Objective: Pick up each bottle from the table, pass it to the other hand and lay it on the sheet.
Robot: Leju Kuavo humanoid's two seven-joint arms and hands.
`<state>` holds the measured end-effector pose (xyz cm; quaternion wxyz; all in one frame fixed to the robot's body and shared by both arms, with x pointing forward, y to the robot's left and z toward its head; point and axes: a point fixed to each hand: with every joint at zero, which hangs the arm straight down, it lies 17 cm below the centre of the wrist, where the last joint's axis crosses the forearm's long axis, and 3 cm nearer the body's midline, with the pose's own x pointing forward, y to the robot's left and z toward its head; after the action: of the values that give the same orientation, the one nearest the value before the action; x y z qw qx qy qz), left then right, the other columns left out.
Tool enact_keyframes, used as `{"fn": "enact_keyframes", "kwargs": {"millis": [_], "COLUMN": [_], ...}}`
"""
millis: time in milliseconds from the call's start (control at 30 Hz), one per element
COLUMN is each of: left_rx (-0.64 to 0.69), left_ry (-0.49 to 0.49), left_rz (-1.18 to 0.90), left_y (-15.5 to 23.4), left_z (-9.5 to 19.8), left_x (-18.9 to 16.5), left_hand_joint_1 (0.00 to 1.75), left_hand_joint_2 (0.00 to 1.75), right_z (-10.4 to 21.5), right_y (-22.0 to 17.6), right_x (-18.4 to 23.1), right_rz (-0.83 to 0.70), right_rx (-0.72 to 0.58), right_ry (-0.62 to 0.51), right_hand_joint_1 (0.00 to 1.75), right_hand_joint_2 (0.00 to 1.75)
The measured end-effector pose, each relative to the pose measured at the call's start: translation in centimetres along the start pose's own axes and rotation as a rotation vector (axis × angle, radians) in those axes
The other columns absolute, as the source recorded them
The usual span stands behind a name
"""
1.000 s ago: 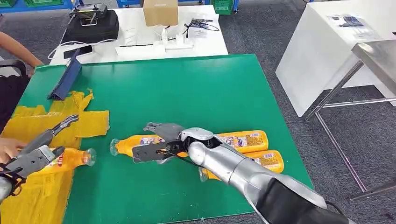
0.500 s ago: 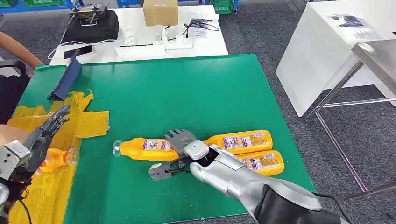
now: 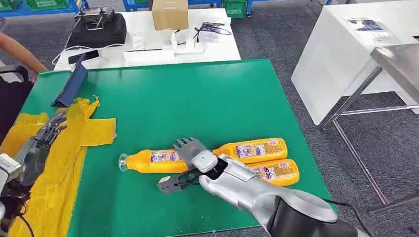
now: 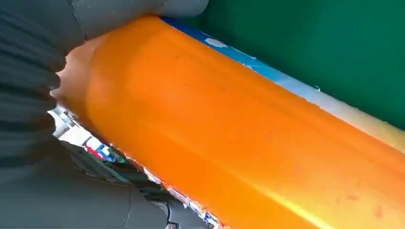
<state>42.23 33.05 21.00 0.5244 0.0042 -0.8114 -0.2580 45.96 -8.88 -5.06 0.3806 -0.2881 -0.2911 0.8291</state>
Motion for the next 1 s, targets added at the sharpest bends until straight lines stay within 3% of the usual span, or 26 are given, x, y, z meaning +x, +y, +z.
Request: {"fn": "enact_keyframes", "kwargs": {"millis": [167,333,600,733,1000], "left_rx": [0.011,0.026,0.061,0.068,0.07], "left_ry": [-0.006,0.005,0.011,0.014,0.012], "left_rz": [0.016,0.012,0.047,0.049,0.054], "left_y": [0.4,0.7,1.4,1.4,1.3], "left_z": [0.1,1.0,2.0,2.0,2.0], "left_x": [0.4,0.2,0.4,0.6,0.6], "left_hand_joint_1": [0.0,0.0,0.0,0.0,0.0], "left_hand_joint_2": [0.0,0.0,0.0,0.0,0.0], "right_z": [0.1,0.0,0.3,0.7,1.1], "right_y": [0.7,-0.1,-3.1,-4.1,-5.3], "right_x": [0.0,0.5,2.9,2.5,0.7], "right_rz": [0.013,-0.099,-0.646,-0.844,-0.978], "right_rx": [0.024,-0.005,-0.14,-0.201,-0.259], "right_ry": [-0.007,-0.03,-0.165,-0.197,-0.203], "right_hand_joint_1": [1.75,1.75,1.75,1.75,1.75], "right_hand_joint_2": [1.75,1.75,1.75,1.75,1.75]}}
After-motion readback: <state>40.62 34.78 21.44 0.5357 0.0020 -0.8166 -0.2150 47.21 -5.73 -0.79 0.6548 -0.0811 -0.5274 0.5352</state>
